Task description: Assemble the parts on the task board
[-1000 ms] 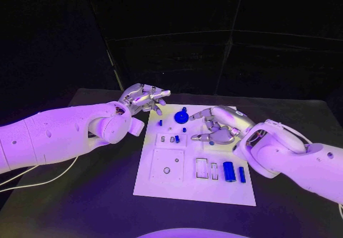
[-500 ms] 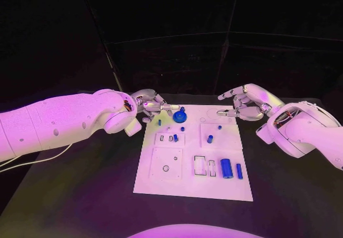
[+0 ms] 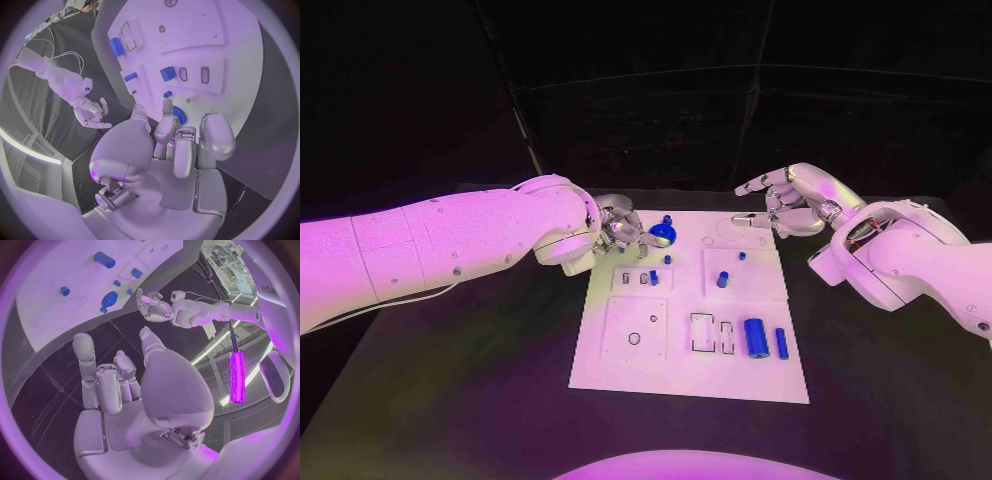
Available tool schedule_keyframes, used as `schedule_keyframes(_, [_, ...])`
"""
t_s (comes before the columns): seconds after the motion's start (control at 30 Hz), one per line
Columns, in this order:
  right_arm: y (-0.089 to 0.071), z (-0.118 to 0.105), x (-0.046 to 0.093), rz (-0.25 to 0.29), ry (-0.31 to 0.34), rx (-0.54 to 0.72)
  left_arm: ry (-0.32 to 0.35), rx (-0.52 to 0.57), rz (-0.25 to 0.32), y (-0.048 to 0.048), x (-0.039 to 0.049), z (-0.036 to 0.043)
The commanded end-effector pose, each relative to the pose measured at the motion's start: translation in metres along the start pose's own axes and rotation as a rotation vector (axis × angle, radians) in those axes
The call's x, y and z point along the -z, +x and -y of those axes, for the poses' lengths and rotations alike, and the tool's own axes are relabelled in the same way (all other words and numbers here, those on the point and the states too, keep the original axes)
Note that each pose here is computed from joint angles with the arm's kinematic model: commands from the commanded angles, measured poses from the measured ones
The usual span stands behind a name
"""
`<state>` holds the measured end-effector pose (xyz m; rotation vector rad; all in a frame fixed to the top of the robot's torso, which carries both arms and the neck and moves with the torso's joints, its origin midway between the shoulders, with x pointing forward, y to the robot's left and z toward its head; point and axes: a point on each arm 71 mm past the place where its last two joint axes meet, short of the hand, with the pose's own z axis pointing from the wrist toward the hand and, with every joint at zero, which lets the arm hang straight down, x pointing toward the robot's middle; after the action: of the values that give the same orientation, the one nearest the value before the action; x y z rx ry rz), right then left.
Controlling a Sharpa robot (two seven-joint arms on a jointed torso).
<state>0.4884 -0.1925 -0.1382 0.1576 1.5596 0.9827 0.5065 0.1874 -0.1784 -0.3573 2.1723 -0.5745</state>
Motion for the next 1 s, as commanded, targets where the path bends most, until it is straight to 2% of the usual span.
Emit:
schedule_keyframes(0.03, [-0.001, 0.000, -0.001, 0.000, 0.012, -0.022, -0.065, -0.092, -0.024, 0.0020, -0.0023, 0.0000])
schedule_keyframes(0.43, [0.001, 0.000, -0.004, -0.004, 0.016, -0.023, -0.092, -0.155, -0.098, 0.0153, -0.0107, 0.0071])
schedule_keyframes(1.0, [0.002, 0.001, -0.006, -0.008, 0.022, -0.022, -0.094, -0.187, -0.143, 0.0245, -0.0143, 0.0113])
